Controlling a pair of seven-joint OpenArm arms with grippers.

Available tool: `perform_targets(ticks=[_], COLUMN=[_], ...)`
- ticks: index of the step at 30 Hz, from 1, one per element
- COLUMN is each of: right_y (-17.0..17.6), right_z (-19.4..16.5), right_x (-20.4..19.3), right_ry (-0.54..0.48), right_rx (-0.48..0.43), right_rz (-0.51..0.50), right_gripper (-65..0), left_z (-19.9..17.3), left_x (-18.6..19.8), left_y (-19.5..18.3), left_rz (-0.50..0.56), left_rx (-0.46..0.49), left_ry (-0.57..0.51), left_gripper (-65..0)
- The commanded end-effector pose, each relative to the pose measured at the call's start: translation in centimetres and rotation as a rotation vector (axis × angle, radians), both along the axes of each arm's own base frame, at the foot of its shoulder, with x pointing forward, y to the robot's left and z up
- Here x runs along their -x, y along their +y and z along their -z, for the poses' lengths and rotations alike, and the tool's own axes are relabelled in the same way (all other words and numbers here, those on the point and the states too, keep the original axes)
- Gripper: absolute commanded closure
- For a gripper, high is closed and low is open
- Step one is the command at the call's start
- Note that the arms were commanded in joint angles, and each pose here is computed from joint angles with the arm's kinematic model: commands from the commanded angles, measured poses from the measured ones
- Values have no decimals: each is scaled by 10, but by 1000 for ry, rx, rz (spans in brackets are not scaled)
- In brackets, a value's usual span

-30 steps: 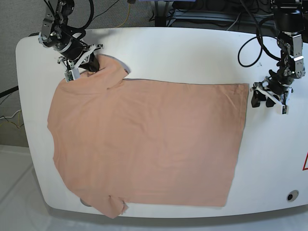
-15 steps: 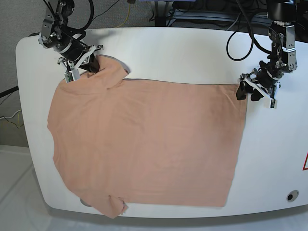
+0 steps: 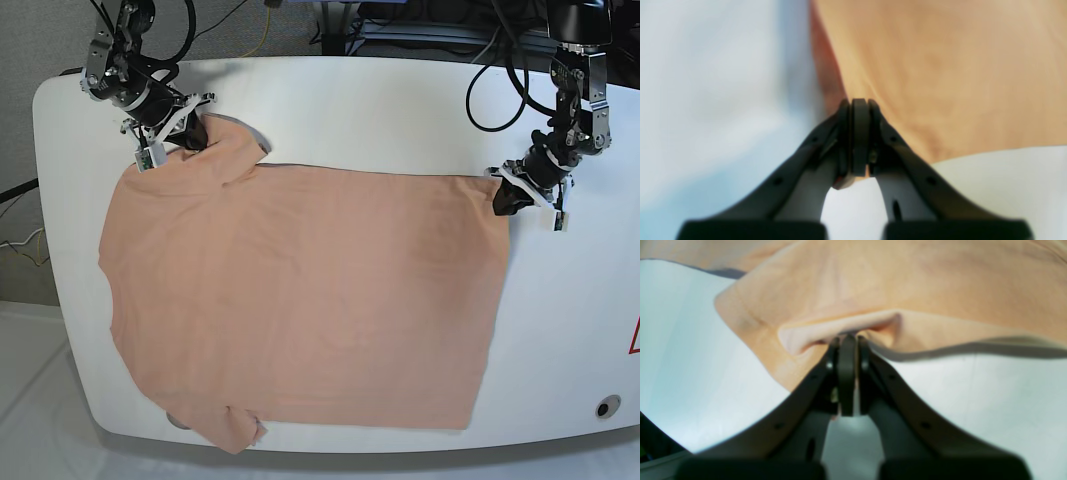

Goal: Fold the T-shirt properly
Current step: 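Move the left gripper down and grasp the shirt's other shoulder corner, then pull both held shoulder corners away from the hem, dragging the shirt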

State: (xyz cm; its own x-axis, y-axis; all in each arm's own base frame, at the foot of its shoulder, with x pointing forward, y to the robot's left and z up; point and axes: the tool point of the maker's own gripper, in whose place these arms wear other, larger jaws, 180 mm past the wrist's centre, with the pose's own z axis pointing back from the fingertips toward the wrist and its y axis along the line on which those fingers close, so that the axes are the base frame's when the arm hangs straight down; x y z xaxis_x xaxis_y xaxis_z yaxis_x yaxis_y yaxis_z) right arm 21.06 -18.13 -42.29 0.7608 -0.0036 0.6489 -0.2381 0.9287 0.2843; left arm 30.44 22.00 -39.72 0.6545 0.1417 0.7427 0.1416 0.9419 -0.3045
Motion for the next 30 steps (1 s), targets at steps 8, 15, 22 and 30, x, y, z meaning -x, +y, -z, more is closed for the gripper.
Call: perform_targets(ticks=[8, 15, 22, 30], right_y=[-2, -2, -10, -34], right_z=[-8, -8, -14, -35], right_x=[-5, -5, -7, -9], right_ry=[-30, -31, -40, -93], right_rx=[8, 9, 24, 69], right_rz=[-11, -14, 0, 43], right_gripper=[0, 0, 0, 0], left_z=[-5, 3, 4, -7], left_x=[-7, 1, 9, 20], left_y=[1, 0, -1, 2], left_rz=[4, 33, 57, 85], left_rx=[36, 42, 30, -8], left_ry=[-17, 13, 28, 38], left_gripper=[-93, -160, 0, 0])
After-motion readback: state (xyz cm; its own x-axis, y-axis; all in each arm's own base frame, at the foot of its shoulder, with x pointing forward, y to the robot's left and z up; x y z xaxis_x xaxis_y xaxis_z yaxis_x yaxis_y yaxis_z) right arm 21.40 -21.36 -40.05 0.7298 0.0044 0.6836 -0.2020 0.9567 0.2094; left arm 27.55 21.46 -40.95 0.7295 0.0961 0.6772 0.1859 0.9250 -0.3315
